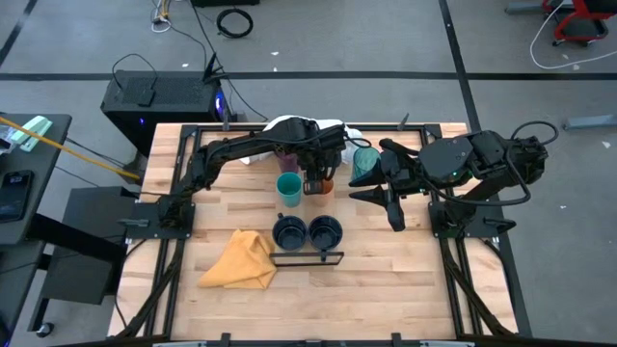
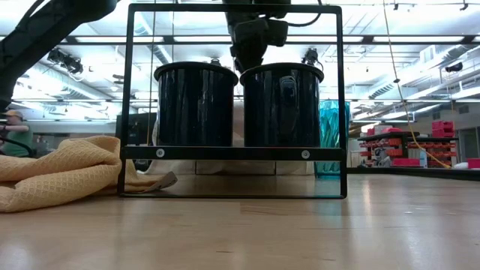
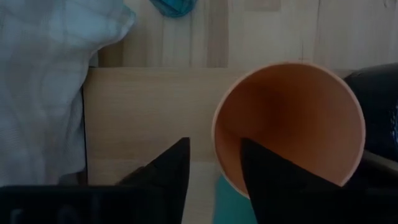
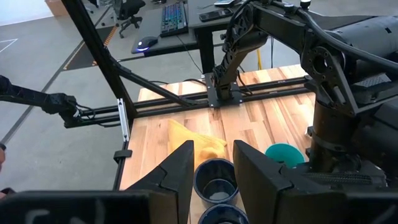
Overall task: Stack small to large cups/mugs on shelf
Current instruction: Put the blue cup on the shelf
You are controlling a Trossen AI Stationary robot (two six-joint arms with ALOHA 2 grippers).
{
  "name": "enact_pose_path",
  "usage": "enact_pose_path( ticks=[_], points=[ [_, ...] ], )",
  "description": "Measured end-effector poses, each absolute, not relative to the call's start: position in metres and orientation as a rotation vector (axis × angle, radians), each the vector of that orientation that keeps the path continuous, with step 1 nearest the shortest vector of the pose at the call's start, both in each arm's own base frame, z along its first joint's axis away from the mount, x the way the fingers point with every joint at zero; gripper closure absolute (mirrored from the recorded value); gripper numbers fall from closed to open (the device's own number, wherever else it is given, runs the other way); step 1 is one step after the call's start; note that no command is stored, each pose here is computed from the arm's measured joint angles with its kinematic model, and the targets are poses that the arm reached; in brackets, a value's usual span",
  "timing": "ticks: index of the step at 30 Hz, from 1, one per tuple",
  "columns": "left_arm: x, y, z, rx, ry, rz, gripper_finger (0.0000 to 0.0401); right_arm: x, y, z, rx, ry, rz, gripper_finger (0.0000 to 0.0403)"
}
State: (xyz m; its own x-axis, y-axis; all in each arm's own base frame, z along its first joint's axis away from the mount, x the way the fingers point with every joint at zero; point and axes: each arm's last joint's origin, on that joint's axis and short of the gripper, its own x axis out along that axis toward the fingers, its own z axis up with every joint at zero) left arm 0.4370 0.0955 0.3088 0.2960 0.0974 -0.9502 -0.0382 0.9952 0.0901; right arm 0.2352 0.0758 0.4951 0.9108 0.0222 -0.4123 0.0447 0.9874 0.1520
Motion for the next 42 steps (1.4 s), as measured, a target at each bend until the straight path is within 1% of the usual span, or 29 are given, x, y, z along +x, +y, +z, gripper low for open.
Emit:
enact_pose_path(
  ticks=[5,8,15,17,20,25,28,32,37,39,42],
  points=[
    [0.435,0.096,0.309,0.046,1.286,0.091,0.0245,0.235,0.076,0.495,0.160,0.426,-0.012,0.0284],
    [0.434,0.096,0.312,0.014,1.276,0.060,0.0238,0.235,0.076,0.495,0.160,0.426,-0.012,0.0284],
    [0.433,0.099,0.317,-0.025,1.237,0.052,0.0210,0.235,0.076,0.494,0.157,0.434,-0.013,0.0284],
    [0.430,0.100,0.321,-0.034,1.230,0.049,0.0202,0.235,0.076,0.494,0.157,0.434,-0.013,0.0284],
    [0.425,0.102,0.335,-0.049,1.167,0.037,0.0193,0.235,0.076,0.494,0.156,0.436,-0.013,0.0284],
    [0.409,0.109,0.385,-0.056,0.907,0.058,0.0188,0.234,0.076,0.494,0.154,0.443,-0.015,0.0284],
    [0.390,0.113,0.428,-0.050,0.694,0.087,0.0192,0.234,0.075,0.493,0.152,0.446,-0.018,0.0284],
    [0.349,0.113,0.494,-0.071,0.358,0.085,0.0201,0.234,0.075,0.493,0.152,0.446,-0.018,0.0284],
    [0.296,0.098,0.563,-0.019,-0.027,0.011,0.0214,0.234,0.075,0.493,0.152,0.447,-0.018,0.0284],
    [0.282,0.088,0.580,0.008,-0.131,-0.045,0.0218,0.234,0.075,0.493,0.146,0.446,-0.017,0.0284],
    [0.272,0.070,0.593,0.036,-0.214,-0.153,0.0223,0.234,0.075,0.493,0.143,0.446,-0.016,0.0284]
  ],
)
